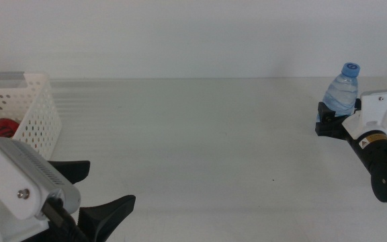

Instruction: Use arms to grab the bottles and put them into the dustbin to the left of the table.

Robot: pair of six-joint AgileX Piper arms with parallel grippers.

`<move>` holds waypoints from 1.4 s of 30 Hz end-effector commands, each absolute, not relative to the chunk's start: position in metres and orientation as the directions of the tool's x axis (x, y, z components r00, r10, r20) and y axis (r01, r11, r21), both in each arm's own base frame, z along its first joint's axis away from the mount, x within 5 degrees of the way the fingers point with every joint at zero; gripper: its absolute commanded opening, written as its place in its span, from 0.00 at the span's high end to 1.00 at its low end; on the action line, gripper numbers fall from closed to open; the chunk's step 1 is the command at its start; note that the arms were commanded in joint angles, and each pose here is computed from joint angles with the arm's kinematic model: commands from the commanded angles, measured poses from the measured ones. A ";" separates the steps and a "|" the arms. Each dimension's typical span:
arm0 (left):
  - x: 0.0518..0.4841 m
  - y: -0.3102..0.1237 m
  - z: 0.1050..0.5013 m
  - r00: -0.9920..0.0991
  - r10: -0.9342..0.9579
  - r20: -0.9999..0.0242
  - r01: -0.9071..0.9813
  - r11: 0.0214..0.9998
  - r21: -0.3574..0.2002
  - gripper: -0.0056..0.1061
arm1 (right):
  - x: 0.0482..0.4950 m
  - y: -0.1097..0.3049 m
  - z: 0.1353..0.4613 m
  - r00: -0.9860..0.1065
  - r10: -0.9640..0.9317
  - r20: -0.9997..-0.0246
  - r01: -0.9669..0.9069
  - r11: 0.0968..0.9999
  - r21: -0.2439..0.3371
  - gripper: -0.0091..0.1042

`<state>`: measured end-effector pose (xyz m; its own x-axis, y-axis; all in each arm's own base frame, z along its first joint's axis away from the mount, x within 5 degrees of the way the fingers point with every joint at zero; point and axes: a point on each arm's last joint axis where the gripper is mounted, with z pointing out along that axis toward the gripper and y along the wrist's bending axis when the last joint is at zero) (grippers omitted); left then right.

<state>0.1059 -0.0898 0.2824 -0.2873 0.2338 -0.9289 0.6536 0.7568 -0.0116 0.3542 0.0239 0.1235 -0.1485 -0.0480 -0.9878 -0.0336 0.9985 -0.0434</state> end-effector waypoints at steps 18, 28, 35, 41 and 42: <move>0.108 -0.091 0.298 -0.223 0.162 -0.961 0.648 0.761 -0.022 0.14 | 0.410 0.020 0.126 -0.026 -0.062 -0.998 0.045 0.997 -0.063 0.33; 0.108 -0.091 0.298 -0.223 0.162 -0.961 0.648 0.761 -0.022 0.14 | 0.409 0.030 0.139 0.010 -0.110 -0.994 -0.028 0.993 -0.110 0.92; 0.108 -0.091 0.298 -0.223 0.162 -0.961 0.648 0.761 -0.022 0.14 | 0.400 0.078 0.181 0.083 -0.069 -0.994 -0.299 0.950 -0.091 0.92; 0.108 -0.091 0.298 -0.223 0.162 -0.961 0.648 0.761 -0.022 0.14 | 0.394 0.147 0.203 0.088 -0.032 -0.996 -0.538 0.840 -0.075 0.92; 0.108 -0.091 0.298 -0.223 0.162 -0.961 0.648 0.761 -0.022 0.14 | 0.393 0.159 0.205 0.084 -0.034 -0.996 -0.571 0.818 -0.076 0.92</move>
<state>0.1058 -0.0898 0.2822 -0.2894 0.2357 -0.9277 0.6538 0.7565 -0.0118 0.3944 0.1403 0.1538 -0.1052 -0.1169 -0.9876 -0.5086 0.8597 -0.0476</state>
